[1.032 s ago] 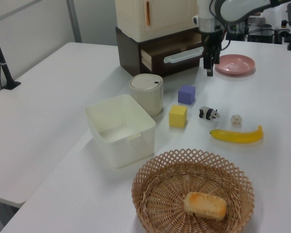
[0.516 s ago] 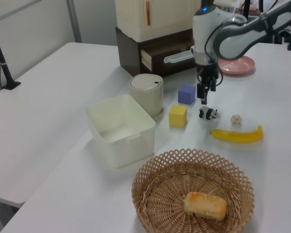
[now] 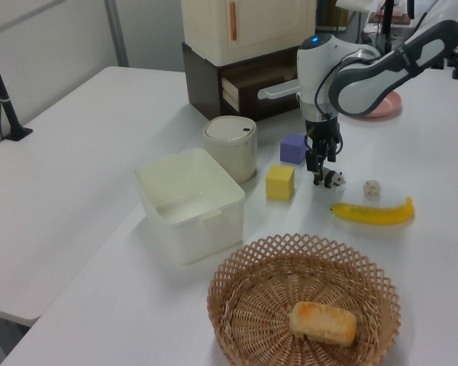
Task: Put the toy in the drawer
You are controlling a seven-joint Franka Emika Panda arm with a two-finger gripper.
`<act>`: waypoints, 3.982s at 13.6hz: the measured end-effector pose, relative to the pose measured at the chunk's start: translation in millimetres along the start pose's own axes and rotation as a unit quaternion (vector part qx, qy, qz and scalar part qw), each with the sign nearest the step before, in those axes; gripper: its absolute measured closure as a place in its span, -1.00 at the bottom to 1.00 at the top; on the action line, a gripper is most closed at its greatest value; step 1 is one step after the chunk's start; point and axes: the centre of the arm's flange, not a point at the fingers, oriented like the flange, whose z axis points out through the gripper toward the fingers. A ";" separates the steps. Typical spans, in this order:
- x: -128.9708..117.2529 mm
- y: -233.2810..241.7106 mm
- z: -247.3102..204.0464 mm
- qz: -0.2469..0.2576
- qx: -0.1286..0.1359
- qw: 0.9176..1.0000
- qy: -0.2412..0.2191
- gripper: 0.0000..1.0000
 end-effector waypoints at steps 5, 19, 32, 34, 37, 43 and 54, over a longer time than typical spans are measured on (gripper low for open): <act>-0.4 -4.3 -4.1 -0.003 0.001 1.000 0.004 0.20; 43.3 100.4 -207.0 -0.054 0.003 0.991 0.118 0.22; 92.0 154.7 -218.7 -0.247 -0.168 0.929 0.218 0.23; 98.5 166.7 -217.1 -0.260 -0.177 0.919 0.237 0.23; 107.0 180.5 -208.8 -0.273 -0.186 0.910 0.251 0.23; 116.0 177.2 -186.8 -0.280 -0.184 0.911 0.241 -0.17; 110.9 139.3 -198.4 -0.182 -0.143 0.938 0.258 -0.78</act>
